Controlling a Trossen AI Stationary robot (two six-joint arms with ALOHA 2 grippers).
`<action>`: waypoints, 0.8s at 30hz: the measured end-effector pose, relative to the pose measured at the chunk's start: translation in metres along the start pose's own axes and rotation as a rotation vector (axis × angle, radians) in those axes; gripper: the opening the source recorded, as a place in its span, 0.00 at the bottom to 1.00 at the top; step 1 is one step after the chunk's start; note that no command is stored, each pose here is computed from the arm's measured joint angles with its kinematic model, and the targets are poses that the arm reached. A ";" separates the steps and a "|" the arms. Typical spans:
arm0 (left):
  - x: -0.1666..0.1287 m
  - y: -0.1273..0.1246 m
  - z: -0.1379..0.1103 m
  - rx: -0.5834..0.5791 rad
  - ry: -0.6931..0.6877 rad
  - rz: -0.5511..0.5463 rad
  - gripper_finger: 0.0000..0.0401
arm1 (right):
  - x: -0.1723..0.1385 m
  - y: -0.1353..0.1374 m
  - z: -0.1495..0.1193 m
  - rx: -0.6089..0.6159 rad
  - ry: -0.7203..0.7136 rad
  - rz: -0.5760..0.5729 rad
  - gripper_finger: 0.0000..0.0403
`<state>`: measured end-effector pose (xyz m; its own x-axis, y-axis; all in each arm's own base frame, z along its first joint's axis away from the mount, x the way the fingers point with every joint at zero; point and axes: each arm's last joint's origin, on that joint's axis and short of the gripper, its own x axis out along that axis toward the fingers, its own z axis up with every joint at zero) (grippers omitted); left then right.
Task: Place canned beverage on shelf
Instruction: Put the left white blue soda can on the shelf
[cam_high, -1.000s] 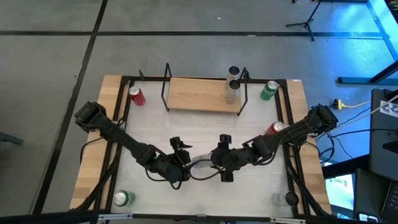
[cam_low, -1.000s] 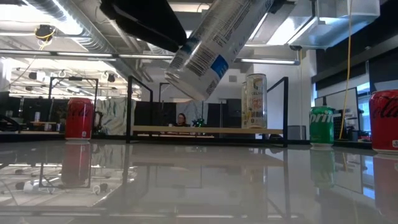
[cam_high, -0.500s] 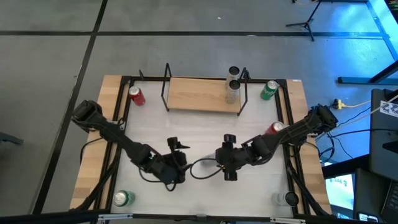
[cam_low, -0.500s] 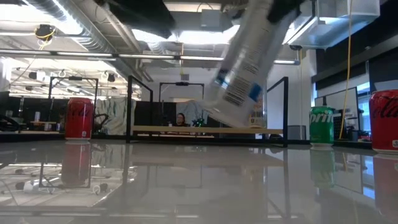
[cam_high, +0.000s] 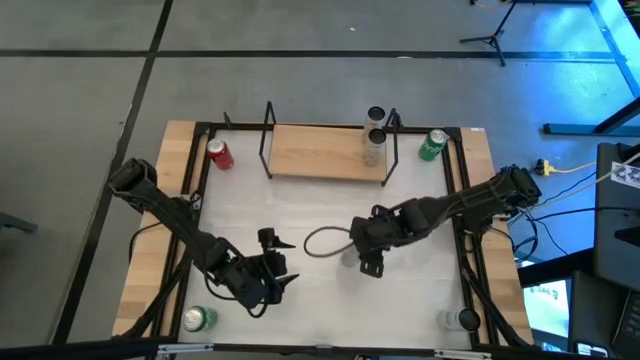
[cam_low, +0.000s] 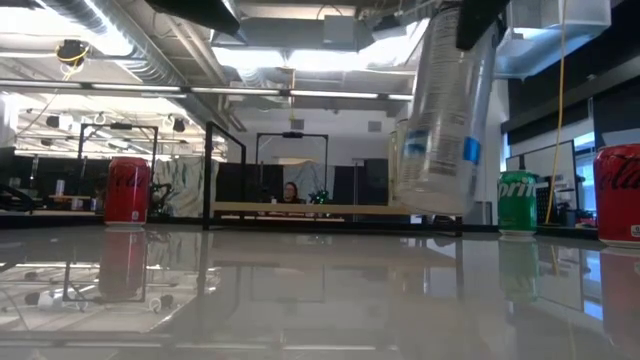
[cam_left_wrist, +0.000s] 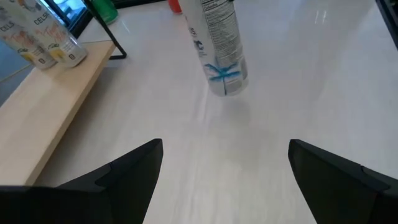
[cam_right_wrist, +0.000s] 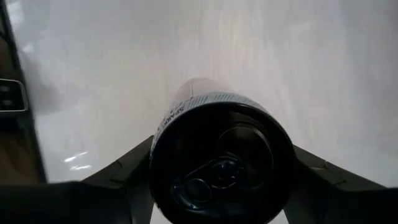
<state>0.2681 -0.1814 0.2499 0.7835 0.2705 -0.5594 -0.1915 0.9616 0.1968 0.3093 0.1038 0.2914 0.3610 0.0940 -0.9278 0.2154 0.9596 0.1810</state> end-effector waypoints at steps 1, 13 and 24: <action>0.000 0.000 0.000 0.000 0.000 0.000 0.85 | 0.002 -0.002 0.002 0.010 0.012 0.019 0.63; 0.000 0.000 0.000 0.001 0.004 -0.006 0.85 | 0.019 -0.013 0.008 0.016 0.075 -0.027 0.63; 0.000 -0.001 0.000 -0.003 0.003 -0.008 0.85 | 0.029 -0.012 0.011 -0.041 0.071 -0.041 0.63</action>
<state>0.2682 -0.1819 0.2495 0.7829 0.2632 -0.5637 -0.1871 0.9638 0.1901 0.3277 0.0920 0.2658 0.2868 0.0718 -0.9553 0.1904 0.9730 0.1304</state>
